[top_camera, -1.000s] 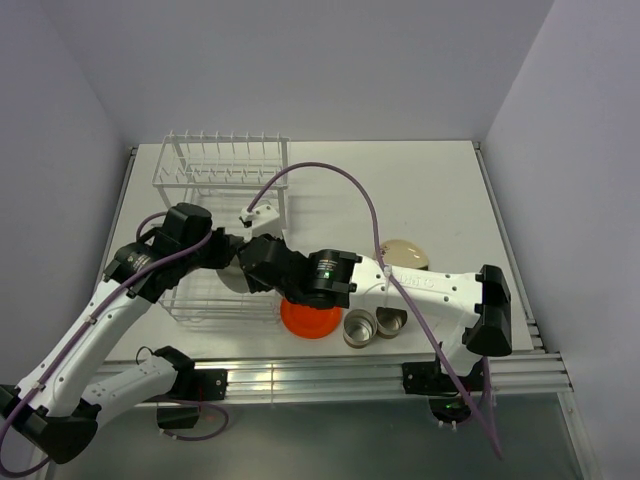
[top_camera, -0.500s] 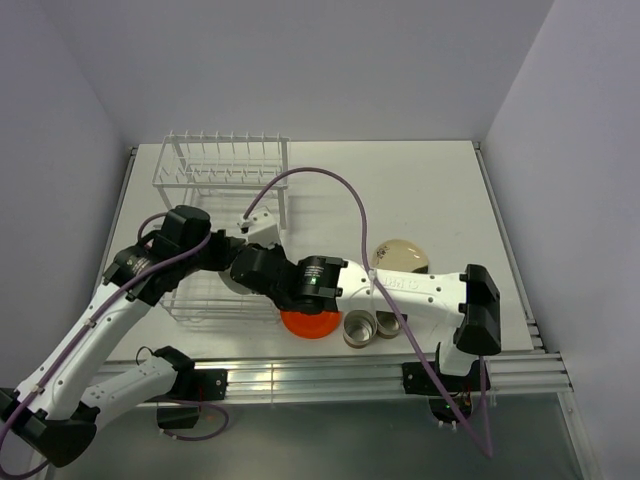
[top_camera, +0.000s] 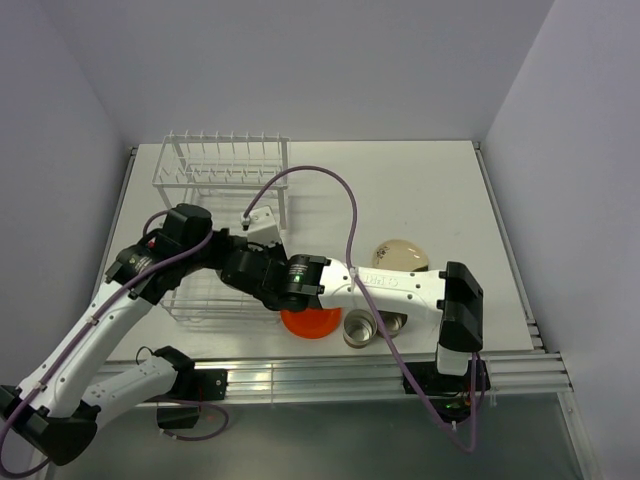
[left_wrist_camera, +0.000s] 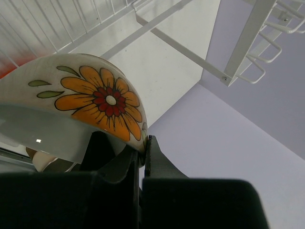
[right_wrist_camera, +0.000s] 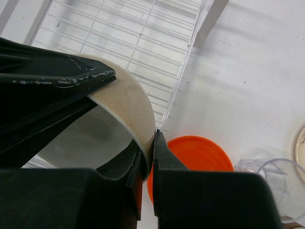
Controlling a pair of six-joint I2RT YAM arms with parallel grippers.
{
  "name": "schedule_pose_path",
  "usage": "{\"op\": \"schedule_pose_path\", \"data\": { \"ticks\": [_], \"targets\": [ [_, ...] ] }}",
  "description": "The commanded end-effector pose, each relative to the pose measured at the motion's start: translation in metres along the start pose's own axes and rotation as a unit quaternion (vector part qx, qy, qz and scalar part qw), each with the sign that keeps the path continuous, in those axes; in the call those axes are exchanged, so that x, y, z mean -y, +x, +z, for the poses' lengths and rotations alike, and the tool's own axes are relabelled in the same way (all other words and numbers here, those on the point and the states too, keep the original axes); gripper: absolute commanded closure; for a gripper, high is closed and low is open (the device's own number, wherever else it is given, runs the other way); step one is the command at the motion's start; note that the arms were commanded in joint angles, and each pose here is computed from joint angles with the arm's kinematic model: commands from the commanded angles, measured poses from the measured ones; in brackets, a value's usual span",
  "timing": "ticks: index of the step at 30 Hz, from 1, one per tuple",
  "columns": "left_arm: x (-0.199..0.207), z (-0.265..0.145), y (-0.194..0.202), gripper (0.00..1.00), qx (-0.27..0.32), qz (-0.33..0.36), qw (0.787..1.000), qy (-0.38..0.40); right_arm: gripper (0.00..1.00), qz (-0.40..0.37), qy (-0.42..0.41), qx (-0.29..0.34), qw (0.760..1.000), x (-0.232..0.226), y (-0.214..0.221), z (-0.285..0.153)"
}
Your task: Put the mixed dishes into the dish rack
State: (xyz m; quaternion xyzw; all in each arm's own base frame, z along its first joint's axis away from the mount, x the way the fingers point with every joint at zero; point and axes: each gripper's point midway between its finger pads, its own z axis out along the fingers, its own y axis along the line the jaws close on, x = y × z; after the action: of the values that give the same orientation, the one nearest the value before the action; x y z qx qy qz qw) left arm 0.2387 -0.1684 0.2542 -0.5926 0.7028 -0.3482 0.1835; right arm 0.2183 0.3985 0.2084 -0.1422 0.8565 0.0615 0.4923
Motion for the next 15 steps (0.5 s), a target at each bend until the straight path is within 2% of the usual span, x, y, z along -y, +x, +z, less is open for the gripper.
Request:
{"op": "schedule_pose_path", "data": {
  "ticks": [1,4,5,7,8,9,15],
  "targets": [
    [0.014,-0.018,0.017,1.00,-0.047,0.030,0.998,0.040,1.00,-0.023,0.009,0.015,1.000,0.002,-0.014,-0.006],
    [0.015,-0.020,0.016,1.00,-0.046,0.034,0.997,0.048,1.00,-0.025,0.003,0.020,0.999,0.000,-0.018,-0.008],
    [0.019,-0.023,0.018,0.95,-0.053,0.039,0.996,0.063,1.00,-0.025,0.003,0.021,0.999,0.001,-0.020,-0.009],
    [0.019,-0.021,0.021,0.80,-0.060,0.047,0.995,0.070,1.00,-0.024,-0.002,0.023,0.999,0.000,-0.023,-0.010],
    [0.022,-0.024,0.025,0.63,-0.072,0.058,0.992,0.083,1.00,-0.024,-0.006,0.022,0.999,-0.001,-0.024,-0.011],
    [0.021,-0.024,0.026,0.57,-0.077,0.065,0.991,0.084,1.00,-0.023,-0.008,0.022,0.999,-0.001,-0.024,-0.011],
    [0.020,-0.028,0.031,0.40,-0.092,0.093,0.986,0.101,1.00,-0.015,-0.031,0.017,0.999,-0.002,-0.023,-0.013]
  ]
}}
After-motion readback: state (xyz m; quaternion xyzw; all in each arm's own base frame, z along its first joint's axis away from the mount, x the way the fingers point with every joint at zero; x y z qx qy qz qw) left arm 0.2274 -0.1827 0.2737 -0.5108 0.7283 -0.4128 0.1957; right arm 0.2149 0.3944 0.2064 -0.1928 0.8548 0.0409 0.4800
